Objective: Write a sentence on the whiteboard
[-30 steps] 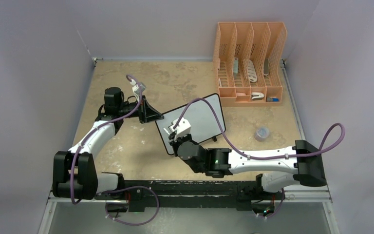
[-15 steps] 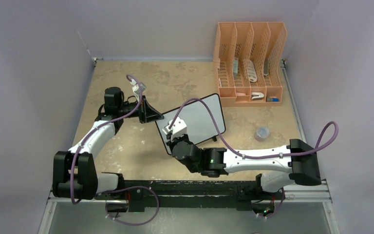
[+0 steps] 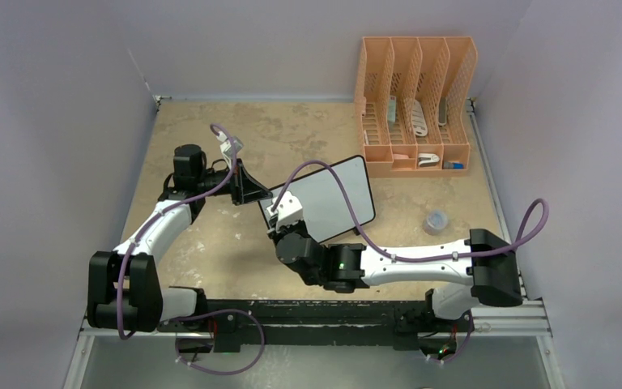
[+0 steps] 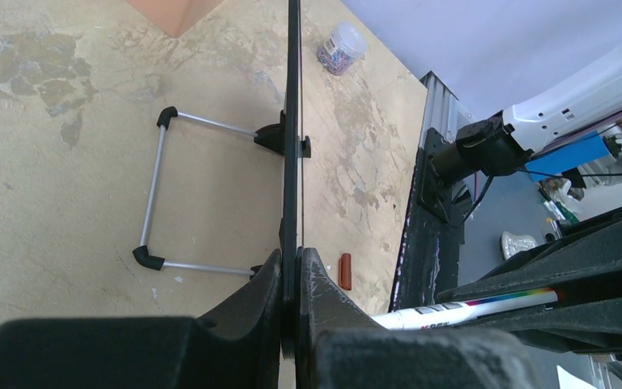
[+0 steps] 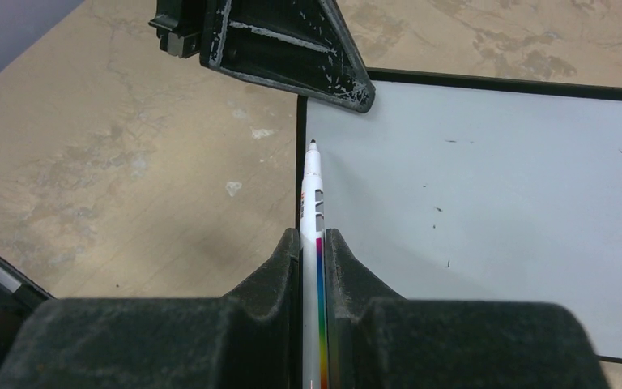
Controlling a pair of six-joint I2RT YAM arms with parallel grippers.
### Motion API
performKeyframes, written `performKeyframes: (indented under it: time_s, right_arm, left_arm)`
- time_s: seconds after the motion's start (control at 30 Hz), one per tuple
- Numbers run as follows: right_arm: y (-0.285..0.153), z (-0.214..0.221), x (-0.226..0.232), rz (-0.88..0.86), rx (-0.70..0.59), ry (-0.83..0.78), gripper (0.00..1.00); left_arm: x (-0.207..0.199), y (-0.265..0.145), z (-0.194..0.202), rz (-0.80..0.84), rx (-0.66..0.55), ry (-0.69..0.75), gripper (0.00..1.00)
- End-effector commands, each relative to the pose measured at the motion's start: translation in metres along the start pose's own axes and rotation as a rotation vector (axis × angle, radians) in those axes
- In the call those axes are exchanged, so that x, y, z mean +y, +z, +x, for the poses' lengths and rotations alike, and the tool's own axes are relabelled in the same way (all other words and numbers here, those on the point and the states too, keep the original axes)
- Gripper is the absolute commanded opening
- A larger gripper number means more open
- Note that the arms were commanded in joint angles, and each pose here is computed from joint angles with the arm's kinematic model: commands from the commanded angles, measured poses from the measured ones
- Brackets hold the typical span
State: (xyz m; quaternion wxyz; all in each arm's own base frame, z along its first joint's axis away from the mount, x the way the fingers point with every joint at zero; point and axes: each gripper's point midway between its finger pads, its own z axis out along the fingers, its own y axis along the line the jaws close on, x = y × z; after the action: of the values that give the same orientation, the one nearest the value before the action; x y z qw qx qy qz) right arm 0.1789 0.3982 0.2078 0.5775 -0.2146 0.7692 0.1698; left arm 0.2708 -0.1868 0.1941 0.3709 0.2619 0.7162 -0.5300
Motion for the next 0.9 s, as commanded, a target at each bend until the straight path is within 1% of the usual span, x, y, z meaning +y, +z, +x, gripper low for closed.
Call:
performKeyframes:
  time_s: [0.0, 0.87]
  right_arm:
    - [-0.0005, -0.0268, -0.0041, 0.054, -0.058, 0.044, 0.0]
    - [0.0092, -0.031, -0.0049, 0.083, -0.058, 0.02, 0.0]
  left_arm:
    - [-0.0065, 0.0032, -0.0044, 0.034, 0.011, 0.037, 0.0]
    - [-0.0089, 0.0052, -0.003, 0.043, 0.018, 0.039, 0.0]
